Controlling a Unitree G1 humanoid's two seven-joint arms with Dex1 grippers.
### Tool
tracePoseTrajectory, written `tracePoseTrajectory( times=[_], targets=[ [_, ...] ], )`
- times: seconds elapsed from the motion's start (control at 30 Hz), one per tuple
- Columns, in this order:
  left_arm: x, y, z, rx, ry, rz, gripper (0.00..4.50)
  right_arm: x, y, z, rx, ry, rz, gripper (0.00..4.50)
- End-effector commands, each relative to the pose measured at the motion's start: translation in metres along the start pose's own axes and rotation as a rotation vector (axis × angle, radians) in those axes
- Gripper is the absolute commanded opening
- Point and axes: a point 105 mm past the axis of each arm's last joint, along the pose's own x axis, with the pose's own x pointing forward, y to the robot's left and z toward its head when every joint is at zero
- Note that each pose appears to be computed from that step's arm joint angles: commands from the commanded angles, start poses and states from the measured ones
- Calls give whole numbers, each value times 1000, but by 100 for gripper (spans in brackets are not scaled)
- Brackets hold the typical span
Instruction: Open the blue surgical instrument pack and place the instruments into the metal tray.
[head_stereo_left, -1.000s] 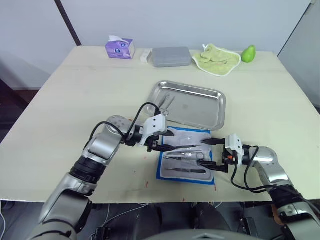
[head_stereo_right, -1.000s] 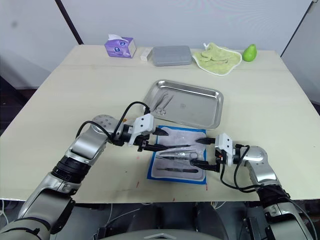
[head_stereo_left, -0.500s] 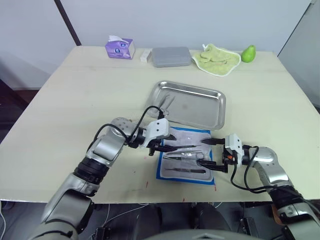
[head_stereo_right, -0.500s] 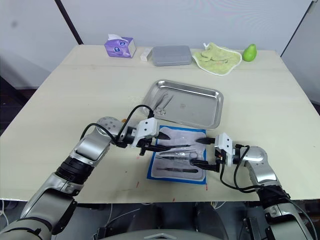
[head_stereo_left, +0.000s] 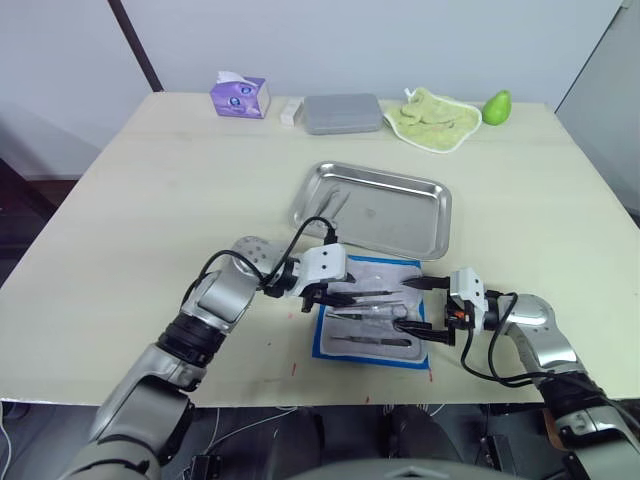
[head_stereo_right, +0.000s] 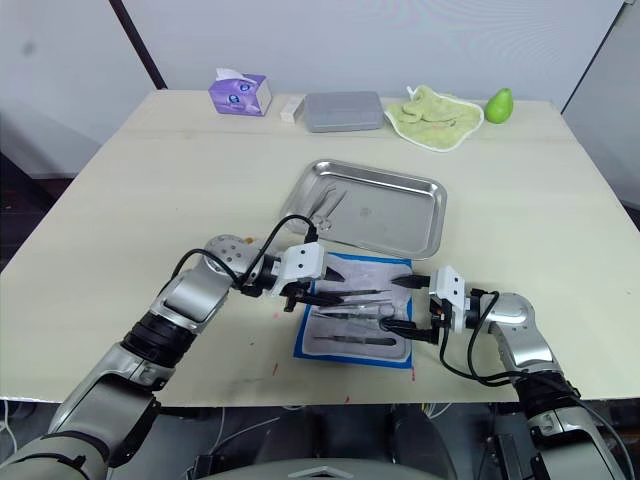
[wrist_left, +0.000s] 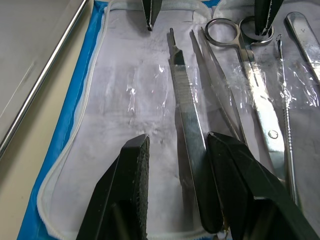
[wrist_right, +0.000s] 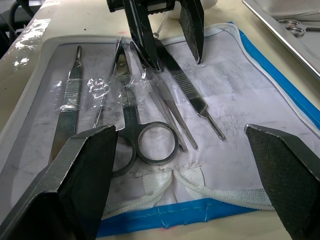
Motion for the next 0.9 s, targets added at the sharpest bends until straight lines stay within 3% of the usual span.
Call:
tracePoseTrajectory(
  times=[0.03,0.13,0.17,0.2,0.53,0.9],
  targets=[
    [4,-1,3,16,8,-24,171,4,14,-31,117,86,14,450],
    [5,-2,3,12,8,-31,93,4,14,-31,117,87,14,450],
    [5,-2,3,11,8,-33,19,4,14,-31,117,87,15,450],
    [5,-2,3,11,8,-34,1,4,14,-30,117,87,15,450],
    [1,4,9,25,24,-24,1,9,17,-33,110,120,46,450],
    [-18,10,24,27,152,-73,1,11,19,-37,113,149,51,450]
  ],
)
